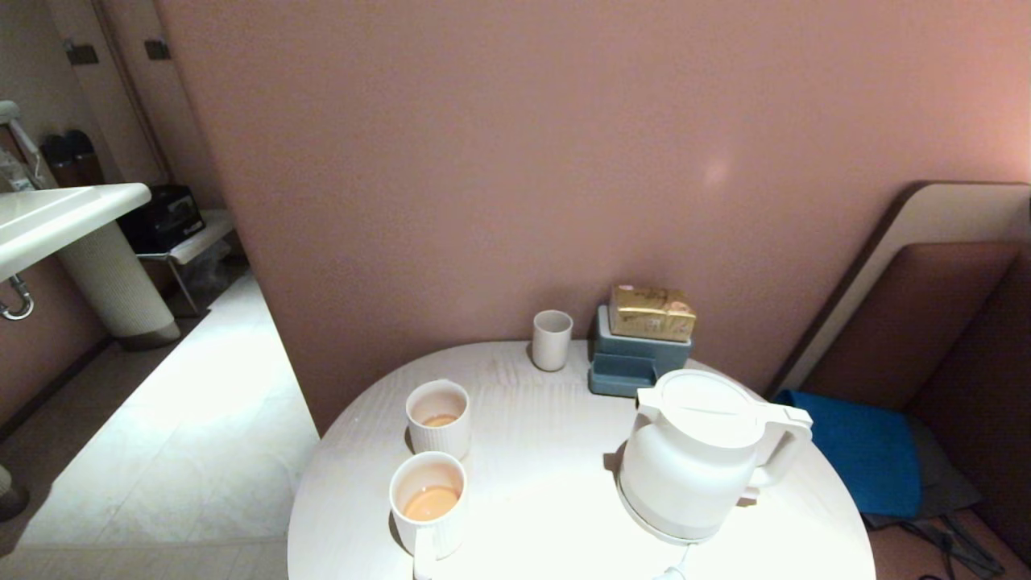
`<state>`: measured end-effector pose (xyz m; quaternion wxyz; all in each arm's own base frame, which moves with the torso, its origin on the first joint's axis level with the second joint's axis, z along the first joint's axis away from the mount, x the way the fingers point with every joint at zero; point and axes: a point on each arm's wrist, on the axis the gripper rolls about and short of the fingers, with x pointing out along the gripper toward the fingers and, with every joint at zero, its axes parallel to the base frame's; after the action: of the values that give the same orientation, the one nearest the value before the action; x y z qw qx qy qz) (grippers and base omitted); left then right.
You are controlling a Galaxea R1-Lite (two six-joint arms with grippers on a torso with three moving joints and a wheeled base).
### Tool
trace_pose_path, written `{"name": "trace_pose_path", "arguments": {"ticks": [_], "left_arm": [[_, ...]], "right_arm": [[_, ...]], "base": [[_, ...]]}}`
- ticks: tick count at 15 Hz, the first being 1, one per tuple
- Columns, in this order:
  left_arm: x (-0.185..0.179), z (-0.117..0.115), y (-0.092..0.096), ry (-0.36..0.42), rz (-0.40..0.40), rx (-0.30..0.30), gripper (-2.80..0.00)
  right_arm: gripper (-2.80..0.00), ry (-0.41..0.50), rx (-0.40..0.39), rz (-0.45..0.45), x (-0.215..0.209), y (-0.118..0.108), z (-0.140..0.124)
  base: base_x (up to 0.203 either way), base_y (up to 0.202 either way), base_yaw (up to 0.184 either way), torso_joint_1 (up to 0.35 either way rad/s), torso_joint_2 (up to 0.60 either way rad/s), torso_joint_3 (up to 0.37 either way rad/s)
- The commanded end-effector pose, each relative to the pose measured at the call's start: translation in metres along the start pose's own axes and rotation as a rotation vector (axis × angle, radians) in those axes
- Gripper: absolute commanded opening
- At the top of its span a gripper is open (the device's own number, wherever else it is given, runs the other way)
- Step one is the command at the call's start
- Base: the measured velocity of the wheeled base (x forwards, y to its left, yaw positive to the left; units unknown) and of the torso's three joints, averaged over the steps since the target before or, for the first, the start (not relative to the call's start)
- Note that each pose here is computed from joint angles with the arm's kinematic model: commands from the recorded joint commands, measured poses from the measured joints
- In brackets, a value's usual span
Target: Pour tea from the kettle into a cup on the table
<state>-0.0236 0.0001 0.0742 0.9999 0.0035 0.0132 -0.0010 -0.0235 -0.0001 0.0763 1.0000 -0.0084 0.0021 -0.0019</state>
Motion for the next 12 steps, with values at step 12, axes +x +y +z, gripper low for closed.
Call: {"name": "trace_pose_path", "arguments": {"ticks": [12], "left_arm": [[0.0001, 0.0, 0.0, 0.001, 0.0, 0.001, -2.8]], "right_arm": [[-2.8, 0.005, 0.001, 0.001, 0.0, 0.0, -0.0002]], "base": [[0.0, 0.0, 0.0, 0.0, 0.0, 0.0]]}}
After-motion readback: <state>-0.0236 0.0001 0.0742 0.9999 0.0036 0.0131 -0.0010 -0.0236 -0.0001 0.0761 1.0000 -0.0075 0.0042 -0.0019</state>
